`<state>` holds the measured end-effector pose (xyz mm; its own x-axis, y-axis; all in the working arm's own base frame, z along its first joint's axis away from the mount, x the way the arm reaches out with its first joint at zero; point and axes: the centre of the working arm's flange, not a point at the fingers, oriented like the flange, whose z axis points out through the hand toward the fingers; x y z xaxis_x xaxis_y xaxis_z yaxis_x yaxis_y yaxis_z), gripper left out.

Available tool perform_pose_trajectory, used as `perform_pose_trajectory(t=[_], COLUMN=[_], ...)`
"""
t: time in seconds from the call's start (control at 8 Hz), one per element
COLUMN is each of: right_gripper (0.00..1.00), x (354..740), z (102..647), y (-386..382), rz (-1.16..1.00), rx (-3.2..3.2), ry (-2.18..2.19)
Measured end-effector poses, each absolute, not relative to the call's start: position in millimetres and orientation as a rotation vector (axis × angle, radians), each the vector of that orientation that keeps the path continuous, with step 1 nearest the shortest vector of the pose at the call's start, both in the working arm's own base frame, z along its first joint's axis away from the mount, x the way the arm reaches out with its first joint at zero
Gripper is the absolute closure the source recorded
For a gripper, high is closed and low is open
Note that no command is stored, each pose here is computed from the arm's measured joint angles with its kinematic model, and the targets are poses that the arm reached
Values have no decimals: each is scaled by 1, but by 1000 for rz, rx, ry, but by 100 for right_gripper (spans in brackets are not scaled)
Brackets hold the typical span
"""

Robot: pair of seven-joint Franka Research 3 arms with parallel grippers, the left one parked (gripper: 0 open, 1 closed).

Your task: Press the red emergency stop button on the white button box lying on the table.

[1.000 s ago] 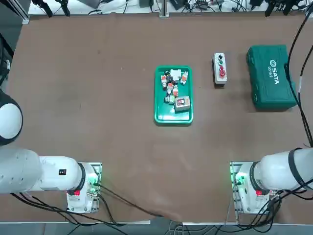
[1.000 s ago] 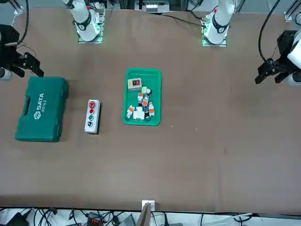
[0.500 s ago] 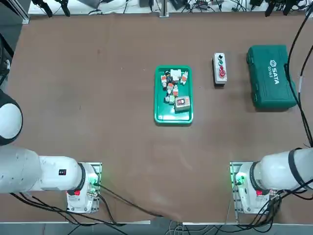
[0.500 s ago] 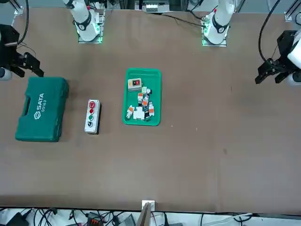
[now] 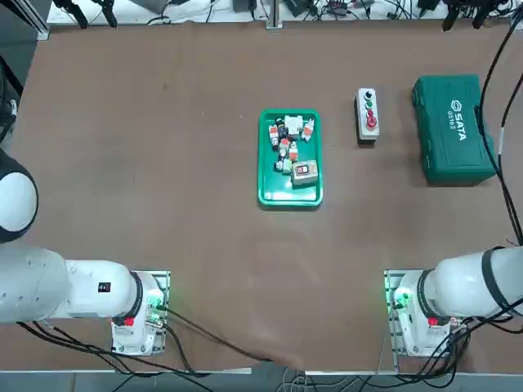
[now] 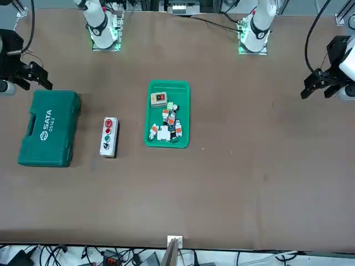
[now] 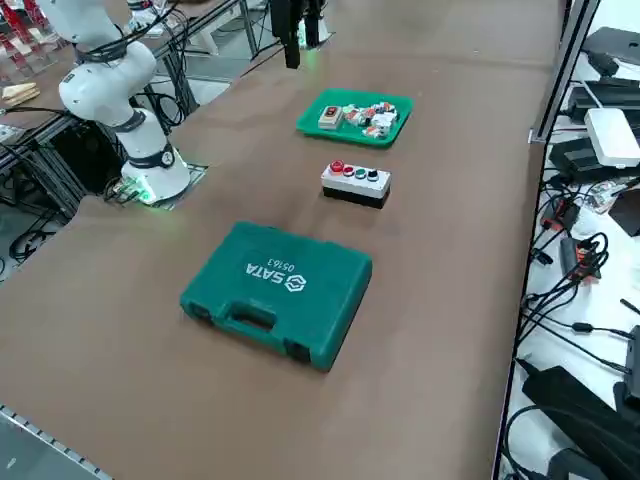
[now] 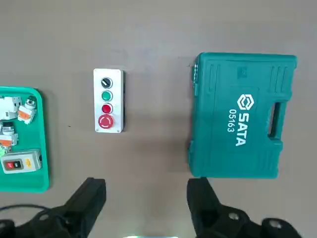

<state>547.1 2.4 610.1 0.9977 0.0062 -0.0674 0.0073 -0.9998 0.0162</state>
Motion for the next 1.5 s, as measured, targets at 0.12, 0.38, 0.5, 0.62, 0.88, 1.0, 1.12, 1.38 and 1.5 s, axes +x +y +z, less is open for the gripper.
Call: perform_pose_trajectory(t=[0.12,0.38,0.5,0.62,0.88,1.0,1.12,1.38,1.5], right_gripper=[4,17,38,60,98,98,99,99,99], x=[548,549,547,546,546,545,541,538,539], z=[607,602,600,598,594,591,586,565,549], y=[3,2,2,2,3,5,12,36,50], rz=[-115,-142,-172,-194,-225,-257,-311,-378,-368], rx=[3123,3122,3120,3119,3117,3114,3107,3093,3089], ry=[6,3,2,1,1,5,20,70,79])
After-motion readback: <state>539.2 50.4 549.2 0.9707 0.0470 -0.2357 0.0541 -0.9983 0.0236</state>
